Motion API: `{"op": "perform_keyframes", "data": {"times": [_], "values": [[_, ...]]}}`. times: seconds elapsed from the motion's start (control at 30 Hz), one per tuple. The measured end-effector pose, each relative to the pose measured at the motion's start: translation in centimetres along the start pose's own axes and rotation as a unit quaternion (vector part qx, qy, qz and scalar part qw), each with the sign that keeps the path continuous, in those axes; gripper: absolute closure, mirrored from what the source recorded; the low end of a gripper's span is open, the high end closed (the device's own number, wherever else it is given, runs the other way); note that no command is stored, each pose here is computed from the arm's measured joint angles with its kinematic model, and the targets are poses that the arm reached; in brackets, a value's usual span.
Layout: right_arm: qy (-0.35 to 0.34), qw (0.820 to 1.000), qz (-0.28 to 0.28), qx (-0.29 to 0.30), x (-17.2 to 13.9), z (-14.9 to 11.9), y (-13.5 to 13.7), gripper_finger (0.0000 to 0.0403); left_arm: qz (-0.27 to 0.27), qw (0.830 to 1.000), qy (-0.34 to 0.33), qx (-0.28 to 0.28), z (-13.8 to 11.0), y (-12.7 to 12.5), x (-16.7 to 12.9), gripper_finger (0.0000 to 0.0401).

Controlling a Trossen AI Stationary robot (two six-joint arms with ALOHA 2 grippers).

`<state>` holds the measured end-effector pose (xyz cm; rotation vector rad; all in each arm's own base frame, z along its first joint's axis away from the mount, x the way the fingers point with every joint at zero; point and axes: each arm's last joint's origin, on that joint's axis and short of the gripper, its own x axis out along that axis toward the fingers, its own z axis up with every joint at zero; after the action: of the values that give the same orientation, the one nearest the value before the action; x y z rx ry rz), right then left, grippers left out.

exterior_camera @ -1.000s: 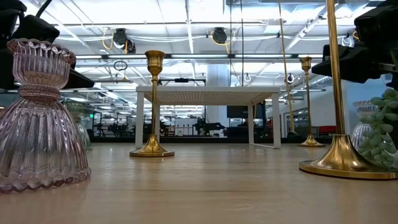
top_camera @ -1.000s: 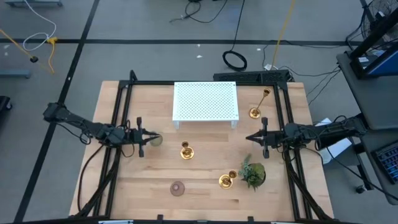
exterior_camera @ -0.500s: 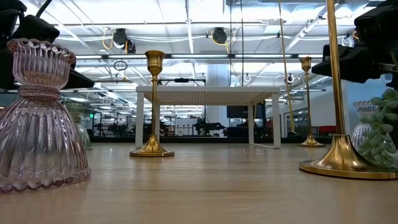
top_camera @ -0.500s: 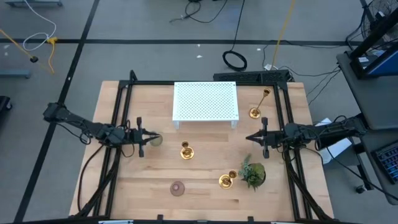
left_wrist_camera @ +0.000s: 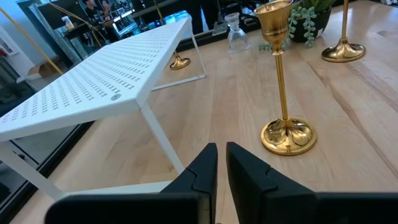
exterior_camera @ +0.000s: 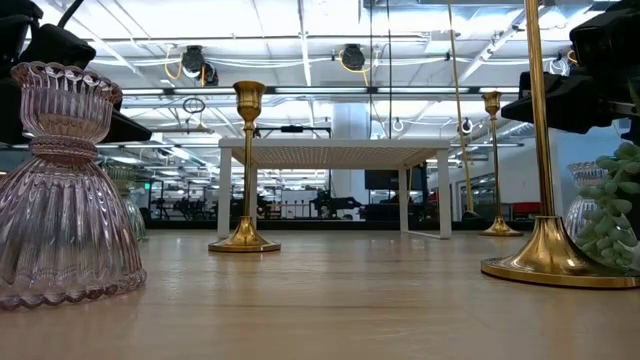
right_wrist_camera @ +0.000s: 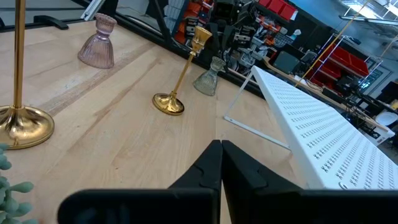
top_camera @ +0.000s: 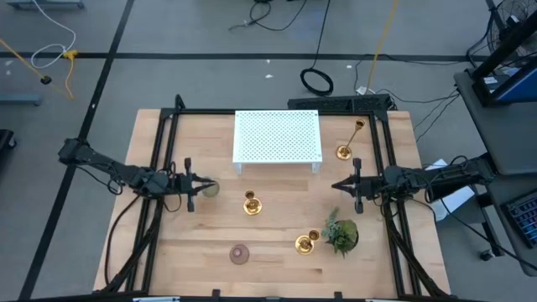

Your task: Pick & Place candle stick holders

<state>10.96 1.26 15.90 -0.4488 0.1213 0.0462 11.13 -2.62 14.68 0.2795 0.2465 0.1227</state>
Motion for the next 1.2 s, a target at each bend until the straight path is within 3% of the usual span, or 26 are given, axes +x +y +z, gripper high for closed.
{"op": "perform_keyframes", "data": {"times": [1.03,1.2], "values": [[-0.001,1.000,-0.001,-0.005,0.00,0.03,-0.01,0.0403,0.000,1.000,0.000,0.000,0.01,0.00,0.00,0.0359],[-0.030,0.999,-0.016,-0.037,-0.02,0.60,-0.28,0.0403,0.054,0.998,-0.020,-0.027,0.56,0.41,-0.03,0.0359]]}}
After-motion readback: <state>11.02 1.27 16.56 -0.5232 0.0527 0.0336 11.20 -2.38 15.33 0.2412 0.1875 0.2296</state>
